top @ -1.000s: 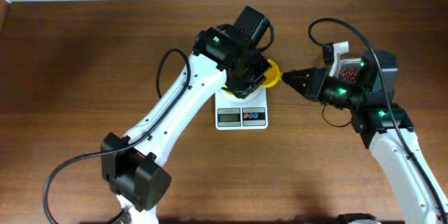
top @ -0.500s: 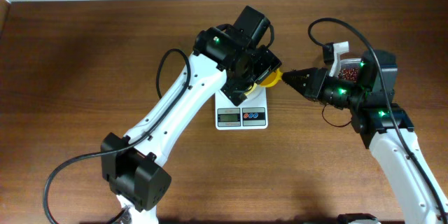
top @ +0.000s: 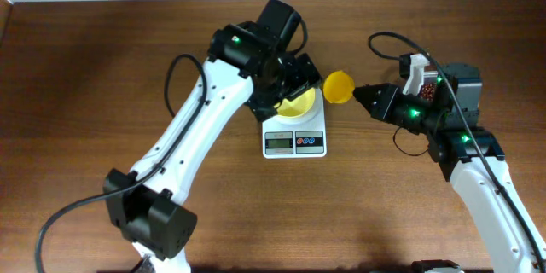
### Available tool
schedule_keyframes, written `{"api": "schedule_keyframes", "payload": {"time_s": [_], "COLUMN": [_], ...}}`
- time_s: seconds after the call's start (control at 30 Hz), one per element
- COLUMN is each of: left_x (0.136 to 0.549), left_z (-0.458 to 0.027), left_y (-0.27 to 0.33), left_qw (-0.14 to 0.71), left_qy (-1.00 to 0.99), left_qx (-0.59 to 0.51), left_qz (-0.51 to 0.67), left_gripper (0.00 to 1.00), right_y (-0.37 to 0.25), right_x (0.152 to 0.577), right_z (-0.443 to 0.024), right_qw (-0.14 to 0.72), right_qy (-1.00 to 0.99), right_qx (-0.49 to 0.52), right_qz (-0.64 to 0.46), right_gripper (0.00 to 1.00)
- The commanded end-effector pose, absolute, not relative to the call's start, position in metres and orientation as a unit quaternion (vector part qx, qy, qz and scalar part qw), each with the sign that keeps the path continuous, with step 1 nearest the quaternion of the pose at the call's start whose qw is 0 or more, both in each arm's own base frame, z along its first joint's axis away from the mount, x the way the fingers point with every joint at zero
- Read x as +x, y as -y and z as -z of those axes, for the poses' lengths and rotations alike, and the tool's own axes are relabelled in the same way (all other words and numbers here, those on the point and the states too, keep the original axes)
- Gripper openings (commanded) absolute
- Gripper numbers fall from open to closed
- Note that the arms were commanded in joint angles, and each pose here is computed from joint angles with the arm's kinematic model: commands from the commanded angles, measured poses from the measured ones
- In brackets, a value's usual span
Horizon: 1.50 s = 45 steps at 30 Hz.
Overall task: Scoop item into bowl and weigh 50g on scale
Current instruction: 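Release the scoop with the left gripper and carry it right toward the bean tub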
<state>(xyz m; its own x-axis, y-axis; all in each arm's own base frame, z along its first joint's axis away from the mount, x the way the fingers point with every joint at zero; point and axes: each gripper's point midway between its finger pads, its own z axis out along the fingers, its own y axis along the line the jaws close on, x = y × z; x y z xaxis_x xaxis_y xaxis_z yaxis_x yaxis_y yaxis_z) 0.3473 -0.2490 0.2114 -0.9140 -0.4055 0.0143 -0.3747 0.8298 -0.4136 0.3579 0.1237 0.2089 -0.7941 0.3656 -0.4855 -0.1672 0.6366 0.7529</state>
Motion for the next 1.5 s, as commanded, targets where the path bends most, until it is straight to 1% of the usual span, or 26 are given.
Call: {"api": "schedule_keyframes", "payload": {"time_s": [0.0, 0.07, 0.17, 0.2, 0.33, 0.47, 0.57, 0.6, 0.7, 0.73, 0.77, 0.8, 0.83, 0.87, 1.03, 1.27, 1.4, 1.47], "left_x": [0.339, 0.339, 0.34, 0.34, 0.349, 0.349, 0.345, 0.346, 0.34, 0.339, 0.339, 0.34, 0.339, 0.338, 0.334, 0.314, 0.289, 0.282], "left_z": [-0.242, -0.243, -0.243, -0.243, -0.239, -0.239, -0.237, -0.237, -0.234, -0.233, -0.232, -0.23, -0.229, -0.228, -0.227, -0.226, -0.2, -0.175], "left_y": [0.246, 0.246, 0.246, 0.245, 0.231, 0.229, 0.227, 0.227, 0.224, 0.22, 0.215, 0.21, 0.203, 0.198, 0.204, 0.23, 0.249, 0.253], "left_qw": [0.081, 0.091, 0.097, 0.099, 0.125, 0.127, 0.119, 0.119, 0.109, 0.107, 0.11, 0.113, 0.115, 0.115, 0.124, 0.206, 0.231, 0.227], "left_qy": [-0.965, -0.968, -0.97, -0.97, -0.975, -0.975, -0.977, -0.977, -0.98, -0.981, -0.983, -0.984, -0.986, -0.987, -0.988, -0.968, -0.955, -0.952], "left_qx": [-0.1, -0.064, -0.042, -0.039, -0.049, -0.05, -0.052, -0.052, -0.053, -0.055, -0.057, -0.06, -0.063, -0.064, -0.045, -0.144, -0.186, -0.205], "left_qz": [0.227, 0.223, 0.221, 0.218, 0.178, 0.174, 0.167, 0.167, 0.159, 0.15, 0.136, 0.122, 0.105, 0.092, 0.077, 0.0, -0.023, -0.025], "left_gripper": [0.99, 0.99, 0.99, 0.99, 0.99, 0.99, 0.99, 0.97, 0.97, 0.94, 0.74, 0.58, 0.27, 0.0, 0.0, 0.0, 0.0, 0.0], "right_y": [-0.101, -0.082, -0.061, -0.049, -0.022, 0.015, 0.028, 0.033, 0.04, 0.04, 0.038, 0.035, 0.033, 0.032, 0.026, 0.026, 0.026, 0.026], "right_x": [0.363, 0.355, 0.348, 0.345, 0.338, 0.323, 0.317, 0.317, 0.315, 0.314, 0.315, 0.316, 0.318, 0.318, 0.322, 0.322, 0.322, 0.321], "right_z": [-0.212, -0.22, -0.23, -0.236, -0.25, -0.247, -0.245, -0.247, -0.247, -0.247, -0.246, -0.246, -0.247, -0.247, -0.248, -0.248, -0.248, -0.247], "right_qw": [0.351, 0.349, 0.347, 0.346, 0.348, 0.327, 0.319, 0.321, 0.318, 0.317, 0.317, 0.319, 0.322, 0.323, 0.329, 0.329, 0.328, 0.327], "right_qy": [-0.875, -0.899, -0.916, -0.923, -0.932, -0.938, -0.938, -0.936, -0.935, -0.935, -0.935, -0.936, -0.936, -0.936, -0.936, -0.936, -0.936, -0.937], "right_qx": [0.049, 0.052, 0.057, 0.063, 0.072, 0.109, 0.119, 0.118, 0.118, 0.118, 0.118, 0.116, 0.114, 0.113, 0.109, 0.108, 0.108, 0.108], "right_qz": [-0.329, -0.26, -0.192, -0.156, -0.074, 0.029, 0.067, 0.085, 0.107, 0.106, 0.102, 0.093, 0.086, 0.081, 0.066, 0.065, 0.065, 0.065], "right_gripper": [0.04, 0.04, 0.04, 0.04, 0.04, 0.04, 0.04, 0.04, 0.04, 0.04, 0.04, 0.04, 0.04, 0.04, 0.04, 0.04, 0.04, 0.04]}}
